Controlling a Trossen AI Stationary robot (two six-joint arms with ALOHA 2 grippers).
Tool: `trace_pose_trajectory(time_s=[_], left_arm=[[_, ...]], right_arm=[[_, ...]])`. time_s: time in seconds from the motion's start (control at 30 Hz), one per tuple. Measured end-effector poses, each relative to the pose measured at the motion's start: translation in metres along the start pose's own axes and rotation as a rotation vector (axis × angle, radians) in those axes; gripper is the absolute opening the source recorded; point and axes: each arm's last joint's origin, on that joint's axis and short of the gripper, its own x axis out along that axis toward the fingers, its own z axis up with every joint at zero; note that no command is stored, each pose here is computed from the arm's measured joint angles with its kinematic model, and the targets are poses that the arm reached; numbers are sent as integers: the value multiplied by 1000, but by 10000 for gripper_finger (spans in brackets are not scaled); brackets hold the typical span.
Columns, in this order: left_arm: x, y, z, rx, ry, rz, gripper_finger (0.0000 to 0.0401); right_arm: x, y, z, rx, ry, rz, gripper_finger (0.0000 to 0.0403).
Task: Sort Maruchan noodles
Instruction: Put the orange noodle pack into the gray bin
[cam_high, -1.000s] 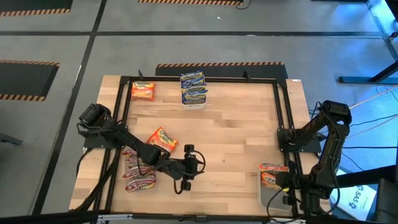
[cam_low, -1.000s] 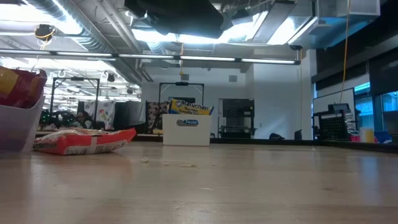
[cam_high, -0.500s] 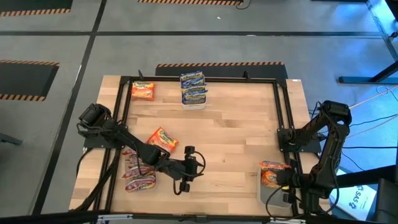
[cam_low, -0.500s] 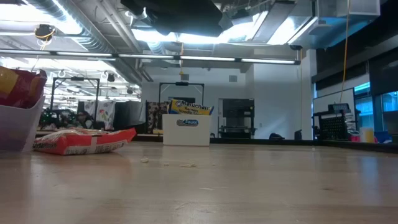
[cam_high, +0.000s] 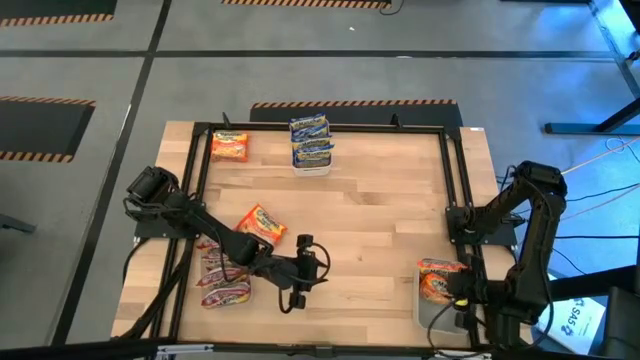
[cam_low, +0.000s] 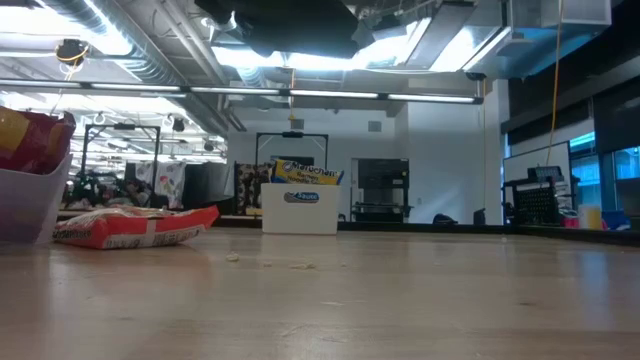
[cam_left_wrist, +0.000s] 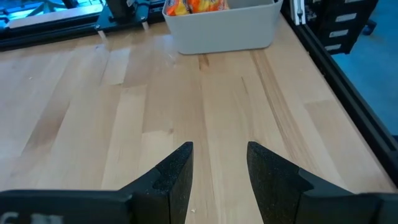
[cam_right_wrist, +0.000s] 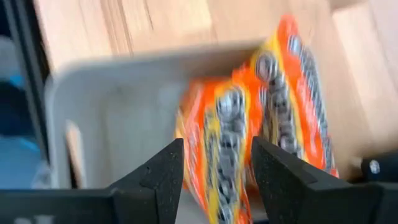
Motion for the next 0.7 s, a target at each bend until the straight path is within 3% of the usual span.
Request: trace_pose_trajectory(time_s=[0.17, 0.3, 0.43, 0.7], left_arm=[[0, 0, 2, -7, -16, -8, 144], [0, 4, 2, -16, -12, 28, 144], [-22, 17, 12, -62, 20, 58, 144], [-67, 71, -5, -323, 351, 285, 144]], right_arm=[[-1, 7, 37, 99, -159, 30, 172], [10, 11, 67, 76, -309, 25, 172], [35, 12, 94, 12, -414, 0, 172], [91, 4, 148, 30, -507, 27, 172]])
